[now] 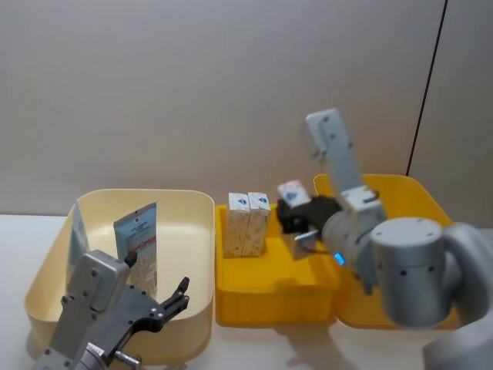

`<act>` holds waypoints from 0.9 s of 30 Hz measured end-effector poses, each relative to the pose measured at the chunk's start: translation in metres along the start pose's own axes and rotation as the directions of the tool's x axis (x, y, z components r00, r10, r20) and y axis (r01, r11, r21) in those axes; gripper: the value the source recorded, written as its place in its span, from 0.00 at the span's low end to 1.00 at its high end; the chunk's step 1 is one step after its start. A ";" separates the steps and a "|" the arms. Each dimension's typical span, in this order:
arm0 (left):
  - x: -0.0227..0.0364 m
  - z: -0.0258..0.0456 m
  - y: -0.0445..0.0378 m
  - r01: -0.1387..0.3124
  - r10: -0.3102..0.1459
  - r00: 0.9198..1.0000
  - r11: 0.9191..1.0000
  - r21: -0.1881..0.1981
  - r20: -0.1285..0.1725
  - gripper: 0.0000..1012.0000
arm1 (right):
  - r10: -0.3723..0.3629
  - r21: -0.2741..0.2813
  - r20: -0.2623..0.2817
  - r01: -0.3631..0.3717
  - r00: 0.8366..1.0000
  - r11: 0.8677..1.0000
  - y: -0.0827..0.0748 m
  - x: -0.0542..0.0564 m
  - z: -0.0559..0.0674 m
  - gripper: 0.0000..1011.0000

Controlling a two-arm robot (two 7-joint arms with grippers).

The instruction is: Bimanual collaborative sorting of washing and personal care products

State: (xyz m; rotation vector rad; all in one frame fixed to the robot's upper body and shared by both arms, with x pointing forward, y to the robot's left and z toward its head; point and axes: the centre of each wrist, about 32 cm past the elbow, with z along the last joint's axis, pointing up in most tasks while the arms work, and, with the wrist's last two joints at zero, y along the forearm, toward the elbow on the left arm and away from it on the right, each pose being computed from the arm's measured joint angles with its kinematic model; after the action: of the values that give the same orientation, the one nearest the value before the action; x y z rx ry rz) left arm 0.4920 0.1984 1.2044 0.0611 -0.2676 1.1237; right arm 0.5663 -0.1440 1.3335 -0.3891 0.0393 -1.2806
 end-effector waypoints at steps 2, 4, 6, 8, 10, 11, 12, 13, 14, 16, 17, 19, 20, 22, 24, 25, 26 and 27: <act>0.0000 0.0000 0.0000 0.000 0.000 1.000 1.000 0.000 0.000 0.99 | -0.013 0.019 0.005 0.013 1.000 1.000 -0.004 0.005 0.005 0.39; 0.0000 0.0000 0.0000 0.000 0.000 1.000 1.000 0.000 0.000 0.99 | -0.033 0.046 0.009 0.033 0.999 0.998 -0.011 0.013 0.011 0.39; 0.0000 0.0000 0.0000 0.000 0.000 1.000 1.000 0.000 0.000 0.99 | -0.058 0.073 0.012 0.057 0.998 0.996 -0.018 0.023 0.017 0.39; 0.0000 0.0000 0.0000 0.000 0.000 1.000 1.000 0.000 0.000 0.99 | -0.083 0.093 0.013 0.081 0.996 0.992 -0.023 0.031 0.022 0.39; 0.0000 0.0000 0.0000 0.000 0.000 1.000 1.000 0.000 0.000 0.99 | -0.102 0.105 0.013 0.100 0.995 0.989 -0.028 0.037 0.025 0.39; 0.0000 0.0000 0.0000 0.000 0.000 1.000 1.000 0.000 0.000 0.99 | -0.112 0.109 0.012 0.110 0.994 0.988 -0.029 0.040 0.026 0.39; 0.0000 0.0000 0.0000 0.000 0.000 1.000 1.000 0.000 0.000 0.99 | -0.121 0.112 0.011 0.119 0.993 0.987 -0.031 0.042 0.027 0.39; 0.0000 0.0000 0.0000 0.000 0.000 1.000 1.000 0.000 0.000 0.99 | -0.138 0.113 0.009 0.136 0.990 0.984 -0.033 0.047 0.027 0.39; 0.0000 0.0000 0.0000 0.000 0.000 1.000 1.000 0.000 0.000 0.99 | -0.149 0.115 0.008 0.147 0.989 0.982 -0.035 0.050 0.028 0.39; 0.0000 0.0000 0.0000 0.000 0.000 1.000 1.000 0.000 0.000 0.99 | -0.173 0.114 0.005 0.172 0.985 0.979 -0.039 0.057 0.030 0.39; 0.0000 0.0000 0.0000 0.000 0.000 1.000 1.000 0.000 0.000 0.99 | -0.183 0.113 0.003 0.182 0.983 0.977 -0.040 0.060 0.030 0.39; 0.0000 0.0000 0.0000 0.000 0.000 1.000 1.000 0.000 0.000 0.99 | -0.202 0.102 -0.002 0.201 0.979 0.974 -0.042 0.066 0.029 0.39; 0.0000 0.0000 0.0000 0.000 0.000 1.000 1.000 0.000 0.000 0.99 | -0.207 0.099 -0.004 0.207 0.978 0.973 -0.043 0.068 0.029 0.39; 0.0000 0.0000 0.0000 0.000 0.000 1.000 1.000 0.000 0.000 0.99 | -0.218 0.083 -0.007 0.218 0.976 0.972 -0.044 0.072 0.027 0.39; 0.0000 0.0000 0.0000 0.000 0.000 1.000 1.000 0.000 0.000 0.99 | -0.225 0.071 -0.010 0.225 0.974 0.972 -0.044 0.075 0.026 0.39; 0.0000 0.0000 0.0000 0.000 0.000 1.000 1.000 0.000 0.000 0.99 | -0.226 0.065 -0.012 0.227 0.974 0.972 -0.044 0.076 0.025 0.39; 0.0000 0.0000 0.0000 0.000 0.000 1.000 1.000 0.000 0.000 0.99 | -0.229 0.051 -0.015 0.229 0.973 0.972 -0.042 0.079 0.023 0.39; 0.0000 0.0000 0.0000 0.000 0.000 1.000 1.000 0.000 0.000 0.99 | -0.228 0.038 -0.018 0.228 0.974 0.973 -0.041 0.080 0.021 0.39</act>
State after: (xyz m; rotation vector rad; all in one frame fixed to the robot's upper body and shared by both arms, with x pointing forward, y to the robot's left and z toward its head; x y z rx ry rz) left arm 0.4920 0.1984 1.2044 0.0611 -0.2676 1.1237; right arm 0.5570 -0.2233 1.3804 -0.3575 -0.0200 -1.5089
